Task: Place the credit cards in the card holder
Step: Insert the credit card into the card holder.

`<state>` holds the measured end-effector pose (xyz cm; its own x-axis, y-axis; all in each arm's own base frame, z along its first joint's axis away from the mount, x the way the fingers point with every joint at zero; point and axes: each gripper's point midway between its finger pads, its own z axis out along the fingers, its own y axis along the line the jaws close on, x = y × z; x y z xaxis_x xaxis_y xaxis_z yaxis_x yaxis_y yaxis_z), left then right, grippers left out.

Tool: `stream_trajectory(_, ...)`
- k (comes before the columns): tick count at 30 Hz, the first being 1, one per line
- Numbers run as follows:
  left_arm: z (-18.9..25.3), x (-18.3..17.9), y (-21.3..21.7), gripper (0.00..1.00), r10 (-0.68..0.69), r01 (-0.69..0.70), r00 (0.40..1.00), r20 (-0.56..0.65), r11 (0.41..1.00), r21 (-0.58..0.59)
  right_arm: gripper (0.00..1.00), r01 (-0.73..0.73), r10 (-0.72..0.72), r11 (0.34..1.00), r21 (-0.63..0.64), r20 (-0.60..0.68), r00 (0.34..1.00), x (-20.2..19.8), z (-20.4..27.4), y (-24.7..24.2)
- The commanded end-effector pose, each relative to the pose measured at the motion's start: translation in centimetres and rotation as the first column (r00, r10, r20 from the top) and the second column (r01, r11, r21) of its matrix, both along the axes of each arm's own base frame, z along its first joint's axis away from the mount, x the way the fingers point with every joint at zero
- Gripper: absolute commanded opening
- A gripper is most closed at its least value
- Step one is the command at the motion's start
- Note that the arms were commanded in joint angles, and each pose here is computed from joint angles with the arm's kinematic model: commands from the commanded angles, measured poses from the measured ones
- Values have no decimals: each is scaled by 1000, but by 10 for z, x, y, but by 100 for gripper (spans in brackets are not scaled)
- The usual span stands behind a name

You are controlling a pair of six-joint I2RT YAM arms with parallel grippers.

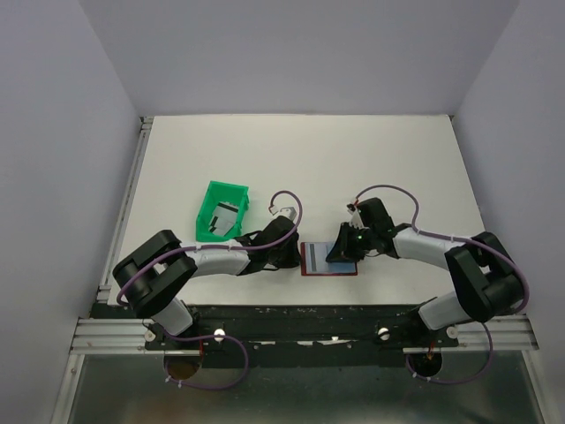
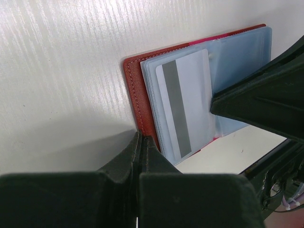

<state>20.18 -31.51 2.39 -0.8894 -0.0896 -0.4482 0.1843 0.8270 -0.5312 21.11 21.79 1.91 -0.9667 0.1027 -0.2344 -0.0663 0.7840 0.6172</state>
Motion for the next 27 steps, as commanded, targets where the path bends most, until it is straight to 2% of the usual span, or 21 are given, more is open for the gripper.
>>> stream_trajectory(1, -28, -20, 16, 0, -33, 41, 996, -83, 995, 96, 21, -20, 20, 999, 48, 6, 1000, 3, 3, 13)
stream_trajectory(10, -30, -21, 16, 0, -35, 44, 996, -88, 994, 96, 19, -70, 65, 987, 142, 36, 997, 2, 17, 35)
stream_trajectory(14, -29, -21, 17, 0, -34, 42, 996, -87, 995, 94, 21, -81, 76, 986, 144, 41, 996, 1, 20, 36)
stream_trajectory(19, -28, -21, 18, 0, -29, 37, 996, -84, 995, 93, 36, -50, 50, 999, 4, 100, 994, 6, 31, 12)
stream_trajectory(23, -30, -22, 18, 0, -33, 41, 996, -86, 995, 95, 42, 4, 18, 992, -129, 171, 985, 12, 49, -14)
stream_trajectory(27, -30, -23, 18, 0, -35, 43, 995, -88, 995, 89, 47, 162, -95, 936, -314, 218, 971, 16, 59, -58)
